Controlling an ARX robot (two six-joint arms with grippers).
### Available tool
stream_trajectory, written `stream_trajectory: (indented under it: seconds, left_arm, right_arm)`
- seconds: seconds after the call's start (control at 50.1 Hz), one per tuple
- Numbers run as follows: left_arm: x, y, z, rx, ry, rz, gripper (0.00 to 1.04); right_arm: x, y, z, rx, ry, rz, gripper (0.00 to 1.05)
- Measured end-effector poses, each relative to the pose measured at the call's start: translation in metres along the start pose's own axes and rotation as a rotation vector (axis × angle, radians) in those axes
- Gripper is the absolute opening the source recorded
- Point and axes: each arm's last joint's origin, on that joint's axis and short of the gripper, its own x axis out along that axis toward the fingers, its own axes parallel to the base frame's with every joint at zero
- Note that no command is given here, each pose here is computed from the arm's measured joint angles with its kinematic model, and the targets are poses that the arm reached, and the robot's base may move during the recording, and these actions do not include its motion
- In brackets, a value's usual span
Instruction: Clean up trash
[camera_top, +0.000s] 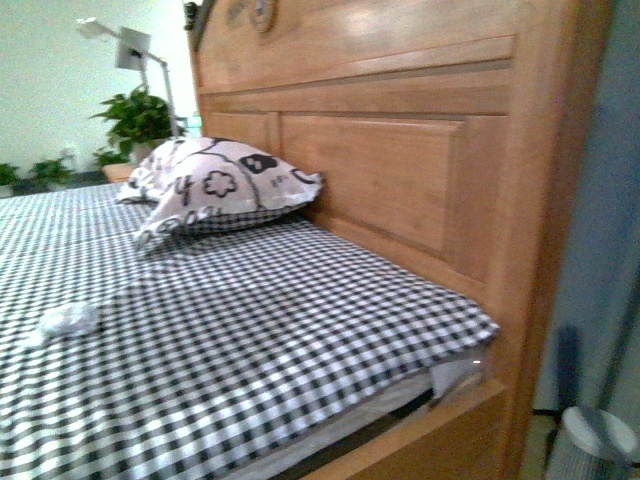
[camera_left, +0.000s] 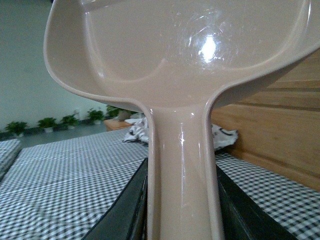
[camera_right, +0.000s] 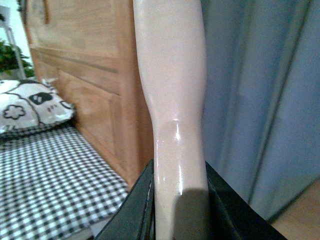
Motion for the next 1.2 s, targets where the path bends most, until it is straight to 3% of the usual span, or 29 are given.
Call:
stream_trajectory:
  seconds: [0.619, 0.699, 0.779, 0.839, 1.199]
  left_arm:
    - [0.0, 0.0, -0.001, -0.004, 0.01, 0.007, 0.28]
    - [0.005, 0.001, 0.002, -0.034, 0.204, 0.014, 0.28]
    - [0.006, 0.011, 0.005, -0.029, 0.502, -0.021, 0.28]
    - [0.004, 0.015, -0.004, -0.028, 0.609, -0.057, 0.28]
    - [0.099, 0.016, -0.048, 0.122, 0.688, -0.456, 0.28]
  right_arm:
    - [0.001, 0.001, -0.001, -0.004, 0.006, 0.003, 0.21]
    - [0.001, 0.0, -0.001, -0.004, 0.005, 0.001, 0.21]
    - [0.0, 0.0, 0.0, -0.002, 0.001, 0.001, 0.21]
    - [-0.001, 0.0, 0.0, -0.001, -0.003, -0.001, 0.21]
    - [-0.001, 0.0, 0.0, -0.001, -0.002, 0.001, 0.21]
